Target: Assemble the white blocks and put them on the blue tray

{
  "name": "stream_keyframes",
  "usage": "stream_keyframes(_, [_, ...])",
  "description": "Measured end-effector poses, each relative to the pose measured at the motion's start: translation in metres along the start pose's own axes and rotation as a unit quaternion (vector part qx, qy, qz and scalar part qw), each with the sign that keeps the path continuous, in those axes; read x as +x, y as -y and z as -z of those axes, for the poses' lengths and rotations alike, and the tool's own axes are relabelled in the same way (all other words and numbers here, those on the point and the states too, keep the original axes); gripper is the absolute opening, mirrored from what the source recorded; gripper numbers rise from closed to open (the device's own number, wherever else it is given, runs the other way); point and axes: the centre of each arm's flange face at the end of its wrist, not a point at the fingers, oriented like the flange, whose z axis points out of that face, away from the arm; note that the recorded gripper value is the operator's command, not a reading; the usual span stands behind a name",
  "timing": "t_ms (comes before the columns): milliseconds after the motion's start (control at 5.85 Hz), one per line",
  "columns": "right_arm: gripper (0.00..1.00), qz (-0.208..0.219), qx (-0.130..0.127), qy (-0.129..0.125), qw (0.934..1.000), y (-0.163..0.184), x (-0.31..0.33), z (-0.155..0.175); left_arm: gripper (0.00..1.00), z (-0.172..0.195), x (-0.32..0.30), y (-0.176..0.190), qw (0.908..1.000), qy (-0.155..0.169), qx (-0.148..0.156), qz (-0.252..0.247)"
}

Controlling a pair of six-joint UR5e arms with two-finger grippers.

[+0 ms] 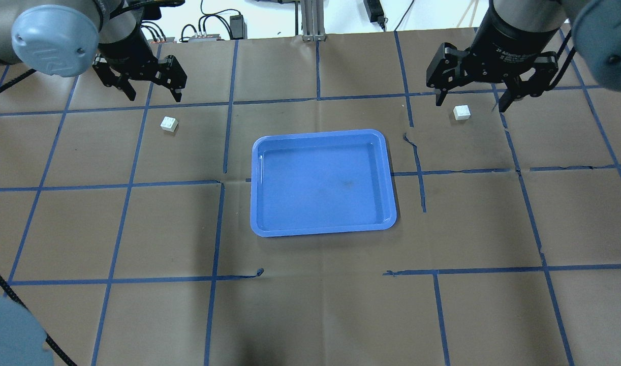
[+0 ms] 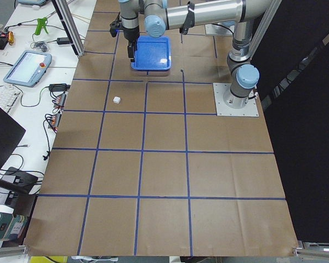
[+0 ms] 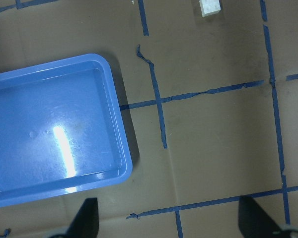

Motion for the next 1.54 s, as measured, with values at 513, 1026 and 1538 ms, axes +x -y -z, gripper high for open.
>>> stream_keyframes(513, [1.00, 0.050, 0.003, 0.005, 0.9987, 0.002, -0.001, -0.001, 0.93, -0.105, -0.051, 0.062, 0.9997, -0.020, -0.003, -0.017])
stream_keyframes(1026, [1.00, 0.232, 0.001, 0.009, 0.9727, 0.010, -0.002, -0.008, 0.88, -0.184, -0.060, 0.066, 0.9953, -0.036, -0.015, -0.088])
stream_keyframes(1538, [1.00, 0.469, -0.011, 0.007, 0.8830, 0.034, -0.005, -0.025, 0.50, -0.213, -0.070, 0.057, 0.9896, -0.036, -0.014, -0.138])
